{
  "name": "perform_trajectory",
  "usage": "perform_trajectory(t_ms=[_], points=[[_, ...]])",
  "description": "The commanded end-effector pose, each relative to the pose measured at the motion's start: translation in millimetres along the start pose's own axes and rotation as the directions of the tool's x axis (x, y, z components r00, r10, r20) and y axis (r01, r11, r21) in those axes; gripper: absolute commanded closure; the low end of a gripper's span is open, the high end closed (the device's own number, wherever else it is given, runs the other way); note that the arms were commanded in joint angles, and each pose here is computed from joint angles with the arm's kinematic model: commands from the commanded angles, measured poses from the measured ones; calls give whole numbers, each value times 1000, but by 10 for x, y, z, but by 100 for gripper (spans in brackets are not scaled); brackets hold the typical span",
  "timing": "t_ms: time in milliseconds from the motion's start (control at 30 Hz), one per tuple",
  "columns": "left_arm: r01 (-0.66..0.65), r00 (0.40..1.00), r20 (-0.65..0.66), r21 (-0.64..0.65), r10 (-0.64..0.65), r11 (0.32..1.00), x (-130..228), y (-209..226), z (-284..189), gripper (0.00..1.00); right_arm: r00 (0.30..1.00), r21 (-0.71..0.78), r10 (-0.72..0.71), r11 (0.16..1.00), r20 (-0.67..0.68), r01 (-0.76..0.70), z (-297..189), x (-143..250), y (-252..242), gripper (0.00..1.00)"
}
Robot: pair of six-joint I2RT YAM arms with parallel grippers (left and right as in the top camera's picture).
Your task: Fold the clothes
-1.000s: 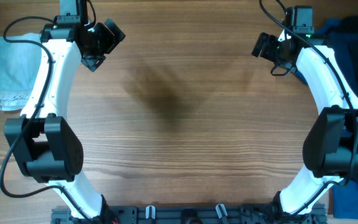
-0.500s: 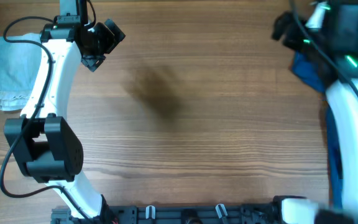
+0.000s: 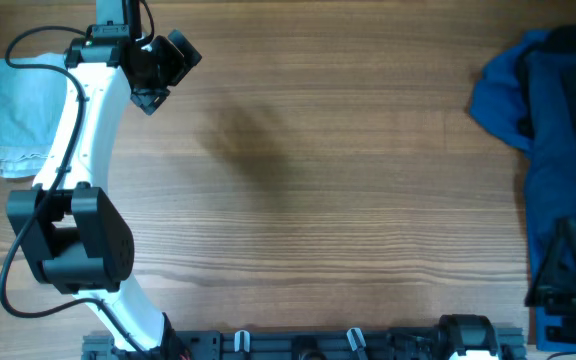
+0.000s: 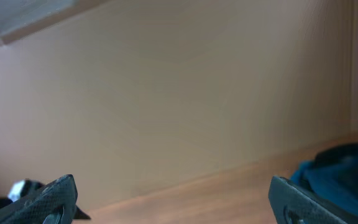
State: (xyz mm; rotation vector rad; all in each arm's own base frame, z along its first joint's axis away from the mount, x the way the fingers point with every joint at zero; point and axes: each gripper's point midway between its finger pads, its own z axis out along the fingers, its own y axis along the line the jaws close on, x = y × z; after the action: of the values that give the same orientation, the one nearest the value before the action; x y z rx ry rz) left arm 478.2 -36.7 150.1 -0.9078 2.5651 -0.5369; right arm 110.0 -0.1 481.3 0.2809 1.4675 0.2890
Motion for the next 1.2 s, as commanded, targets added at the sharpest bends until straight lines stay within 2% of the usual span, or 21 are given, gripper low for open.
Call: perform_trajectory(t_ms=[0,100,267,367,500,600,900,1167], points=[[-10,1000,16,17,9,1000,-7,-56,-96,0,994,60,66,996,-91,-60,127,647,-287,1],[-9,1000,16,17,9,1000,-7,-56,-96,0,983,79,151,986,-106,-143,342,1123,-473,1],[-9,1000,16,18,9,1000,-7,-57,-96,0,976,-17,216,976,40,-215,771,1590,-641,0],[-10,1000,16,18,9,1000,-7,-57,-96,0,976,-66,183,982,114,-177,889,1710,-678,0],[-9,1000,17,17,9,1000,-8,-57,-96,0,979,-103,49,994,196,-29,982,1836,-676,0],[-10,1000,16,17,9,1000,-7,-56,-96,0,984,-87,-16,996,178,32,1033,2035,-738,0],[-10,1000,17,17,9,1000,-8,-57,-96,0,994,-54,-50,997,99,55,1102,2526,-929,0],[-10,1000,16,17,9,1000,-7,-56,-96,0,972,-47,-237,971,2,236,1116,2778,-977,0]])
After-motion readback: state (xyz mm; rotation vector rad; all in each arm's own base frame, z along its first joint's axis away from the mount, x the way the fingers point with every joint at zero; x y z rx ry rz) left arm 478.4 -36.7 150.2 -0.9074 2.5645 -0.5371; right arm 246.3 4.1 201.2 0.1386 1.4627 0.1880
